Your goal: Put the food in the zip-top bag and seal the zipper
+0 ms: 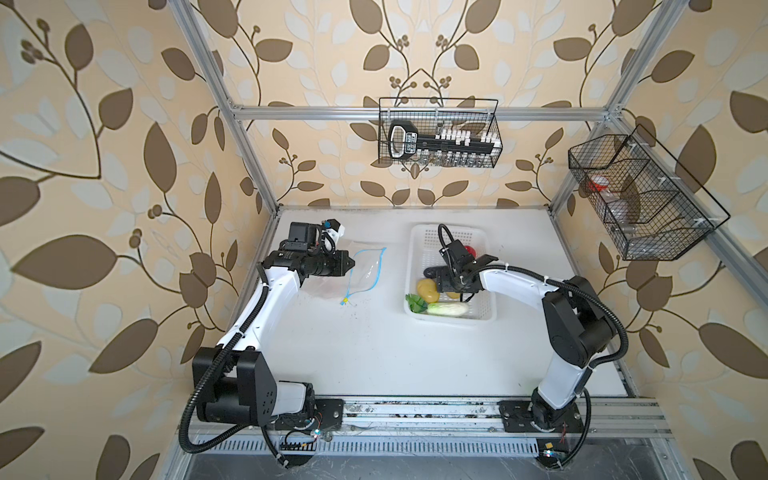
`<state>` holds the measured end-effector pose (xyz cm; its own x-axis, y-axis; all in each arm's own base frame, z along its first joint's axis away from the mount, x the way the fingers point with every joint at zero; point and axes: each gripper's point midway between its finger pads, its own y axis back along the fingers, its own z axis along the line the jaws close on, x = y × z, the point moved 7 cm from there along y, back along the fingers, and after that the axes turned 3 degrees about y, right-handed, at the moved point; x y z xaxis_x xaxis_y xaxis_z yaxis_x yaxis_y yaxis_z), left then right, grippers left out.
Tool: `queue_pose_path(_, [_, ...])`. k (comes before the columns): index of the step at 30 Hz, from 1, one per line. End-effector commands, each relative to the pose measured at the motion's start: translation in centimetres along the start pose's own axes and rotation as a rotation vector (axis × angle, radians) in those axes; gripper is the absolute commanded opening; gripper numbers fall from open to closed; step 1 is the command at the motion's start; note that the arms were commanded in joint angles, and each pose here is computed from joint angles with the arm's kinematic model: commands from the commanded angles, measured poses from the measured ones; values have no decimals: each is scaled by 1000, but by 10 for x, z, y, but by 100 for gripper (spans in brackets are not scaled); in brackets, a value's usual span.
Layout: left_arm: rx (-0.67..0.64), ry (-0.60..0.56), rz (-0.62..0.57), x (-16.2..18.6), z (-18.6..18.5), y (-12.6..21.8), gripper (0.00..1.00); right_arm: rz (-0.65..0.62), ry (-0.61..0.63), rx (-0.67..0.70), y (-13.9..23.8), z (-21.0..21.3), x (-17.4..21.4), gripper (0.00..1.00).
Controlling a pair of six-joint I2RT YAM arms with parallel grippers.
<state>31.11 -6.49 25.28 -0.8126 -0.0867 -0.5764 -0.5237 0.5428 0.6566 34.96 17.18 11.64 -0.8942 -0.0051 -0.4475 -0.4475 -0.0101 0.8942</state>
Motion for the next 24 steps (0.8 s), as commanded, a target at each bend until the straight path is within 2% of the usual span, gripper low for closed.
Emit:
queue_pose_path(1, [28,-20,-20,-1,-4,9,0,2,-7,-4,-8,0,-6,83])
queue_pose_path(10, [29,-14,-19,-1,-1,8,0,-10,-19,-15,-11,5,-17,80])
queue_pose_path(24, [38,-12,-18,-1,-1,8,0,41,-32,26,-24,3,-14,79])
